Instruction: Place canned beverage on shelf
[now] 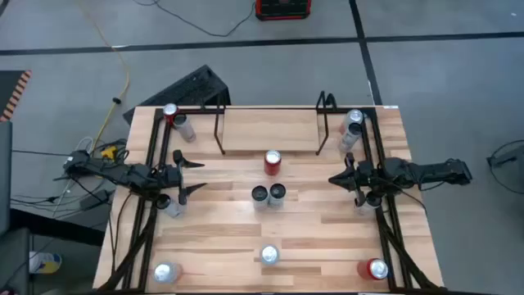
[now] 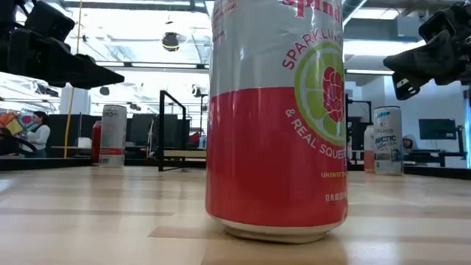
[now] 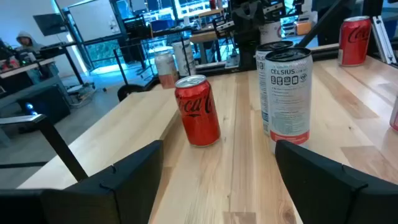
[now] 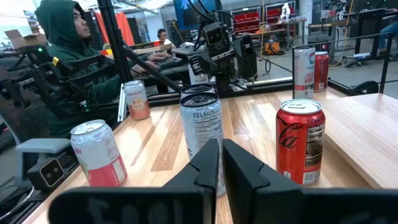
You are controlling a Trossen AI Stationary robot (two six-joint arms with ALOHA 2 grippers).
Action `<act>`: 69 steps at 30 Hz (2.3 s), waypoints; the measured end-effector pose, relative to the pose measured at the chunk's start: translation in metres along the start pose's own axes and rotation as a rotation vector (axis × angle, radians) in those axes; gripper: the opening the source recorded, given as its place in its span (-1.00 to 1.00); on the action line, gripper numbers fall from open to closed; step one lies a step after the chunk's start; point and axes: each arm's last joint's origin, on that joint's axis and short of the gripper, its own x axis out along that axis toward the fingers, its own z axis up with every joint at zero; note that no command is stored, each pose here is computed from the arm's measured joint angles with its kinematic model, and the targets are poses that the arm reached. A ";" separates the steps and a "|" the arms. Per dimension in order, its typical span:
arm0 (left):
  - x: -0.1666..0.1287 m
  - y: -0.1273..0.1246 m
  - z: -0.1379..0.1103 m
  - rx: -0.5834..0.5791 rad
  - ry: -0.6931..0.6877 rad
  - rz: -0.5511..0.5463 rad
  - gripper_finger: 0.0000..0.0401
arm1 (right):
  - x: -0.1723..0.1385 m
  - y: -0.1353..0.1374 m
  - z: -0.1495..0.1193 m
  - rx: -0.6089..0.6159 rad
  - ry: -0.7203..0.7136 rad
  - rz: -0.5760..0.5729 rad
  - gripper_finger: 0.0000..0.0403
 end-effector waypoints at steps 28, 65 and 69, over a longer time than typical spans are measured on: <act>0.000 0.000 0.000 0.000 0.000 0.000 0.48 | 0.000 0.000 0.000 0.000 0.000 0.000 -0.76; 0.000 0.000 0.000 -0.077 0.000 -0.001 0.48 | 0.000 0.000 0.000 0.000 0.000 0.000 -0.76; 0.000 0.000 0.000 -0.160 0.000 -0.002 0.48 | 0.000 0.000 0.000 0.000 0.000 0.000 -0.76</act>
